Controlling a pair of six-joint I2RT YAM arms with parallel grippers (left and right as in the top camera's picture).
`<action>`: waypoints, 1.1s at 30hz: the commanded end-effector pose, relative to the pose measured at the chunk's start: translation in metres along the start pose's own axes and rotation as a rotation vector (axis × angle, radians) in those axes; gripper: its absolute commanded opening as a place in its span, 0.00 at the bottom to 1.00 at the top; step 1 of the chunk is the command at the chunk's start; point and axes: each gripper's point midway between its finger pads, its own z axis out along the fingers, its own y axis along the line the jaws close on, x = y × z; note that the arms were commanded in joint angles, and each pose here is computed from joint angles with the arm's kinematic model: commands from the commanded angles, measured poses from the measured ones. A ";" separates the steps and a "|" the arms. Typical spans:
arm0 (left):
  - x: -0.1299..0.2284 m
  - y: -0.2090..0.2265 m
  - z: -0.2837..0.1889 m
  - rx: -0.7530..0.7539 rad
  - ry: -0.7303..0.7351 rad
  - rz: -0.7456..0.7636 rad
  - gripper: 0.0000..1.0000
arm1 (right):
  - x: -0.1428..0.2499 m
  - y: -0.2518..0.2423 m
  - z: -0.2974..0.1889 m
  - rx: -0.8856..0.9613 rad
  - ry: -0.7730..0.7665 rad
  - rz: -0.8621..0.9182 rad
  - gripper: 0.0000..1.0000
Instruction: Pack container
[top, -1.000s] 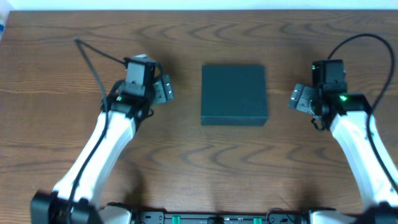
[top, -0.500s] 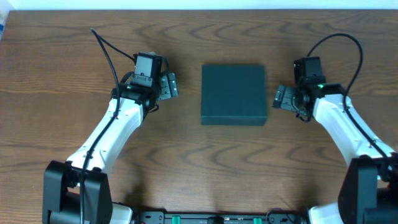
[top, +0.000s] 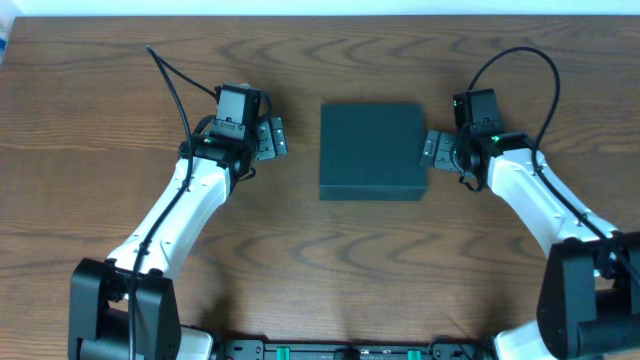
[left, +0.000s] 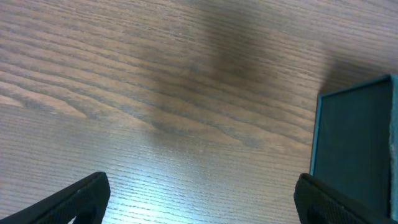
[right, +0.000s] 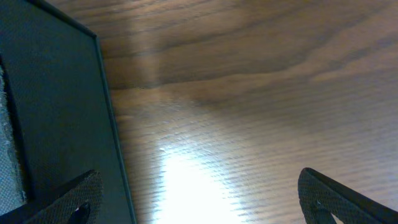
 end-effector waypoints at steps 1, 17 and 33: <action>-0.004 -0.001 0.001 -0.001 -0.002 0.020 0.96 | 0.012 0.026 0.008 -0.076 0.039 -0.055 0.99; -0.003 0.000 0.001 -0.003 0.004 0.021 0.96 | 0.016 0.038 0.012 -0.059 0.025 -0.096 0.99; 0.051 -0.011 0.047 0.029 0.179 0.055 0.96 | -0.010 0.025 0.014 -0.064 -0.049 -0.042 0.99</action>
